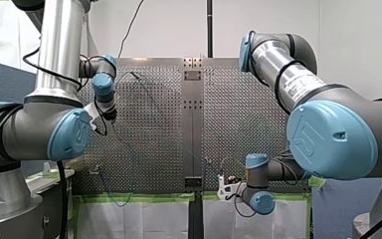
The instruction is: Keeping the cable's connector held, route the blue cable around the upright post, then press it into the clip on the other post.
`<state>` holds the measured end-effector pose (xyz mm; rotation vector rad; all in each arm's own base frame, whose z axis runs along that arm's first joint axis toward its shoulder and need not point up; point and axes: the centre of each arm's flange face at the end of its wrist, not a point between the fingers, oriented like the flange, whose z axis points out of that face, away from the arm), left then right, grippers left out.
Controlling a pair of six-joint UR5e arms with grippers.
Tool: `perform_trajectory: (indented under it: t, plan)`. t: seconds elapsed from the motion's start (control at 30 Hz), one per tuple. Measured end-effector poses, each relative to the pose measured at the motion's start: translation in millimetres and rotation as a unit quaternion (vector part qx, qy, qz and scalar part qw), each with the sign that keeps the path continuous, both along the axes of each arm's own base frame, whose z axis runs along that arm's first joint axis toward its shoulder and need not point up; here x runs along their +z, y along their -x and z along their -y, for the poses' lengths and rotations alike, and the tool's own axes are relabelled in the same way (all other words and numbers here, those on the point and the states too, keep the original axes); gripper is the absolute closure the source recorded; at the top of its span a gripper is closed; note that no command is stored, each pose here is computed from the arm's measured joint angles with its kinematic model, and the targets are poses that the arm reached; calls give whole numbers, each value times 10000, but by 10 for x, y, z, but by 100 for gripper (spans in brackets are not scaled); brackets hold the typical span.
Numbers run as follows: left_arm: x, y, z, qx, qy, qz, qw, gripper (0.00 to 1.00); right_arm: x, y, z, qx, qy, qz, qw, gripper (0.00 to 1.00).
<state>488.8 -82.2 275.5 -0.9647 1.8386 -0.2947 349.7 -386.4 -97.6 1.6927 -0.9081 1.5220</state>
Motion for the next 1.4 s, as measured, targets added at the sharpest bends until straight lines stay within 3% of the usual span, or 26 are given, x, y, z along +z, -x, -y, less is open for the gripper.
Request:
perform_trajectory:
  t: [0.13, 0.33, 0.53, 0.7, 0.87, 1.07, 1.23, 1.4]
  plan:
    - [37, 39, -26, 63, -248, -85, 9996, 0, -1, 1, -1, 0, -2, -1, 10000, 100]
    - [235, 107, -40, 32, -582, 12, 9983, 0, 1, 0, 0, 1, 6, 3, 10000, 100]
    - [286, 156, 23, -301, -772, -102, 9965, 0, 3, -2, 4, 1, 17, 8, 10000, 100]
    - [315, 169, 116, -701, -883, -102, 9936, 0, 2, -2, 2, 2, 17, 8, 10000, 100]
    - [445, 194, 182, -881, -743, 146, 9932, 0, -2, -1, 0, 1, 16, 8, 10000, 100]
    - [564, 280, 196, -874, -443, 548, 9937, 0, 0, -2, 4, 3, 28, 14, 10000, 100]
    - [532, 293, 230, -944, -182, 752, 9925, 0, -1, -10, 2, 41, 36, 22, 10000, 100]
    - [493, 310, 219, -894, 20, 903, 9919, 0, -5, -11, -2, 52, 33, 21, 10000, 100]
